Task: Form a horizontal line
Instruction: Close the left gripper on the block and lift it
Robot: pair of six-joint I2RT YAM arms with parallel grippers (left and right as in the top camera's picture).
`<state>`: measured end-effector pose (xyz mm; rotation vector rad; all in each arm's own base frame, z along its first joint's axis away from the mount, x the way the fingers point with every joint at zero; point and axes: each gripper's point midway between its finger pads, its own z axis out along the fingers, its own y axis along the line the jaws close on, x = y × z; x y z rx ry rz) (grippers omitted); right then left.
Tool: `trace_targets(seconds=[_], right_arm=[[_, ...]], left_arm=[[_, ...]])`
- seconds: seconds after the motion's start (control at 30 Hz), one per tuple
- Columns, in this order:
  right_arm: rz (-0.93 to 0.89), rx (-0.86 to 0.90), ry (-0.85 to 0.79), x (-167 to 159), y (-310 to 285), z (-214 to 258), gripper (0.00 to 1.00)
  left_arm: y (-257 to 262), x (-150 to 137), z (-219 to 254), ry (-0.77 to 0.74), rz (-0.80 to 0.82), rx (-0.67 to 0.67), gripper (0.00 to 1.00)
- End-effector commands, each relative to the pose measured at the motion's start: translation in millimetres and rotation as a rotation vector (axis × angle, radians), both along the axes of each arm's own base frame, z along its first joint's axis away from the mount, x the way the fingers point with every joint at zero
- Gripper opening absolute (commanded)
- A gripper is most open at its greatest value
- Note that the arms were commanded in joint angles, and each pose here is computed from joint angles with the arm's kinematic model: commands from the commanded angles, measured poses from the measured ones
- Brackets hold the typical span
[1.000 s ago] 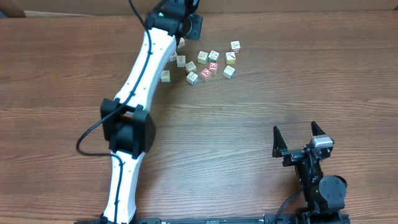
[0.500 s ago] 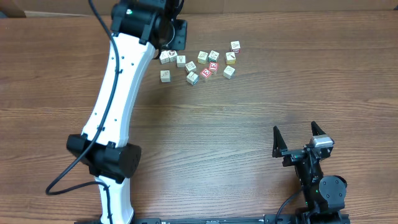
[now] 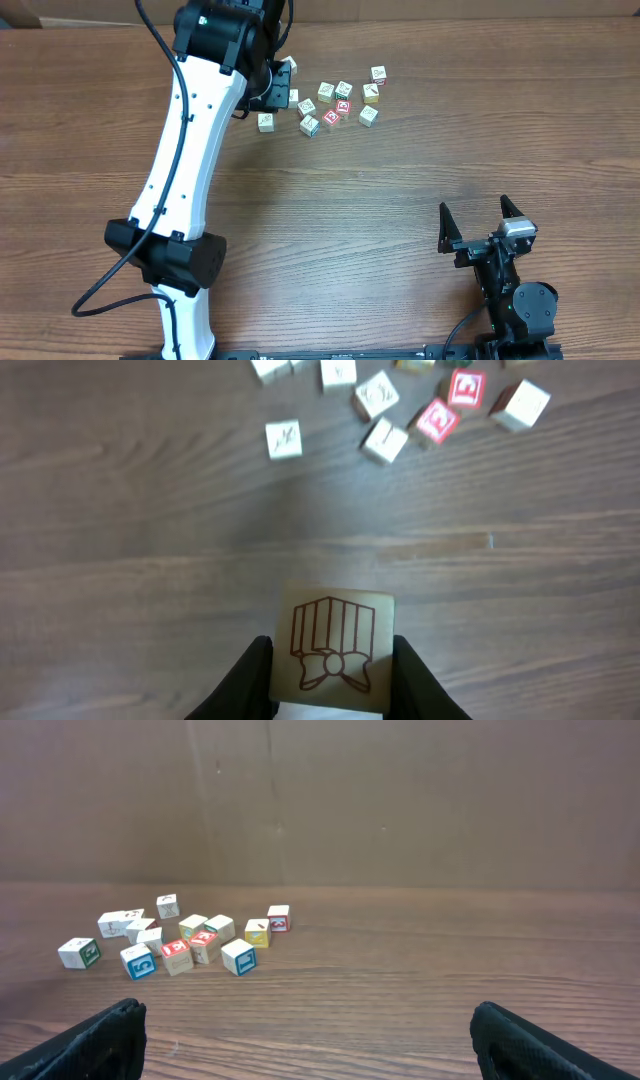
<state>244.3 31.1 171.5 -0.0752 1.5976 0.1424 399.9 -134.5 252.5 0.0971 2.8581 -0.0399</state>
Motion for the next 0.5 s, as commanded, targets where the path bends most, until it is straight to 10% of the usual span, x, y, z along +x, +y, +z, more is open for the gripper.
trace_targets(seconds=[0.0,0.47], right_arm=[[0.005,-0.004,-0.003,0,1,-2,1.0],[0.005,-0.004,-0.003,0,1,-2,1.0]], left_arm=[[-10,-8,3,0.009,0.035,-0.022,0.21],[-31,-34,-85,0.157,0.13,0.136,0.21]])
